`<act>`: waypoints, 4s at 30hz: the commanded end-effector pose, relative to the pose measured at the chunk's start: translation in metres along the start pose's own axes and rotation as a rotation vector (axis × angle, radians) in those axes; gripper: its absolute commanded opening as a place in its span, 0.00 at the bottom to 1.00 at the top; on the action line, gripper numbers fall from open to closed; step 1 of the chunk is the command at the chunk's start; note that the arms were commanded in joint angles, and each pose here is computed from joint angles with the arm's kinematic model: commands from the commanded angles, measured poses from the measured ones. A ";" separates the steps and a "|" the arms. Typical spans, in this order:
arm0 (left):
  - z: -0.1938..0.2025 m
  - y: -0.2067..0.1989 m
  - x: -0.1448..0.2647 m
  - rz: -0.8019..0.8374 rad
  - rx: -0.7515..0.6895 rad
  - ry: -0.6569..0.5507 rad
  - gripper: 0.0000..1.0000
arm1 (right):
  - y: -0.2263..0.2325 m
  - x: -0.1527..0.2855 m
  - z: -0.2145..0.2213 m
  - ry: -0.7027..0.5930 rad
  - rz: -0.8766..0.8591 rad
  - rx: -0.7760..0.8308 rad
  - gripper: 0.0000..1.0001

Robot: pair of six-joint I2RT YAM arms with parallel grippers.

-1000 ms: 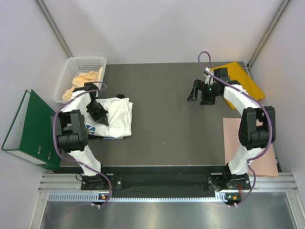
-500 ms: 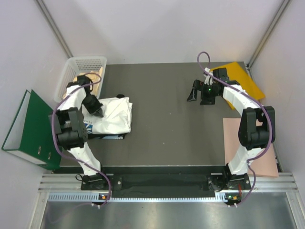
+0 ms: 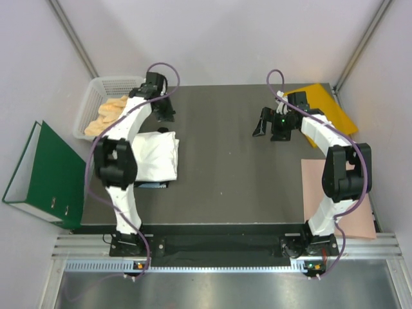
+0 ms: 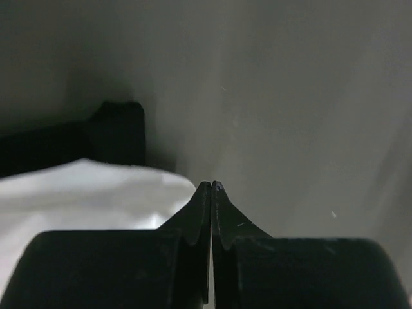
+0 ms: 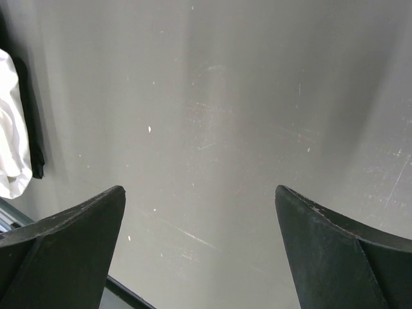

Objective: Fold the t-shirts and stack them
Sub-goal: Smooth out wrinkles on the folded tshirt, then put the neatly folded tshirt into the corner of the board with the left arm

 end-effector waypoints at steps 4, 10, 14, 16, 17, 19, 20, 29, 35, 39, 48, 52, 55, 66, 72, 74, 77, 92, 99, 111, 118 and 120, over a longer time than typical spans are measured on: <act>-0.045 0.015 -0.063 -0.167 0.036 -0.024 0.00 | 0.001 0.002 0.007 -0.025 -0.001 0.036 1.00; -0.046 0.054 -0.088 -0.256 0.075 0.040 0.00 | -0.001 0.002 0.011 -0.015 0.014 0.040 1.00; -0.032 0.079 -0.083 -0.334 0.092 0.086 0.00 | -0.002 0.000 0.011 -0.012 0.014 0.042 1.00; -0.021 0.086 -0.076 -0.352 0.098 0.113 0.00 | -0.003 -0.001 0.009 -0.012 0.012 0.041 1.00; -0.016 0.089 -0.074 -0.355 0.100 0.127 0.00 | -0.003 -0.003 0.008 -0.009 0.010 0.041 1.00; -0.003 0.093 -0.069 -0.365 0.102 0.164 0.00 | -0.002 -0.004 0.006 -0.009 0.007 0.043 1.00; 0.004 0.096 -0.067 -0.381 0.102 0.188 0.00 | -0.003 -0.006 0.006 -0.006 0.006 0.041 1.00; 0.057 0.117 -0.036 -0.490 0.151 0.279 0.00 | -0.005 -0.011 0.005 0.010 0.005 0.046 0.99; 0.079 0.123 -0.013 -0.500 0.165 0.279 0.00 | -0.007 -0.013 0.010 0.016 0.005 0.041 1.00; 0.060 0.101 0.006 -0.356 0.143 0.180 0.00 | -0.007 -0.013 0.012 0.012 -0.003 0.036 1.00; 0.034 -0.005 0.046 -0.040 -0.089 -0.010 0.00 | -0.008 -0.010 0.021 0.015 0.001 0.030 1.00; 0.077 -0.029 0.026 -0.005 -0.154 0.145 0.00 | -0.007 -0.009 0.022 0.012 0.005 0.031 1.00; 0.107 -0.031 0.018 -0.008 -0.162 0.216 0.00 | -0.008 -0.008 0.020 0.003 0.014 0.033 1.00; 0.176 0.012 0.023 -0.140 -0.118 0.410 0.00 | -0.010 -0.010 0.019 0.017 0.019 0.036 1.00; 0.206 0.044 0.016 -0.300 -0.092 0.505 0.00 | -0.010 -0.013 0.015 0.021 0.010 0.041 1.00; 0.215 0.053 0.013 -0.357 -0.069 0.539 0.00 | -0.010 -0.013 0.015 0.021 0.009 0.041 1.00; 0.221 0.072 0.008 -0.474 -0.043 0.535 0.00 | -0.012 -0.013 0.016 0.026 0.011 0.040 0.99; 0.177 0.192 0.024 -0.675 0.259 0.461 0.00 | -0.014 -0.013 0.024 0.044 0.006 0.049 1.00; 0.152 0.192 0.027 -0.536 0.262 0.414 0.13 | -0.014 -0.013 0.024 0.042 0.004 0.050 1.00; 0.086 0.088 0.055 -0.087 0.046 0.131 0.99 | -0.012 -0.012 0.015 0.016 0.012 0.048 1.00; 0.097 0.025 0.010 -0.042 -0.125 0.242 0.99 | -0.014 -0.012 0.016 0.015 0.032 0.038 1.00; 0.101 0.012 0.001 -0.019 -0.152 0.261 0.99 | -0.014 -0.011 0.017 0.010 0.041 0.038 1.00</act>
Point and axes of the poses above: each gripper's point midway between its finger pads, its own x axis back along the fingers, its own y axis along the line the jaws close on, z = x × y, the point moved 8 cm from there along x, back along the fingers, and after that the axes turned 3 degrees about x, right-handed, at the moved point
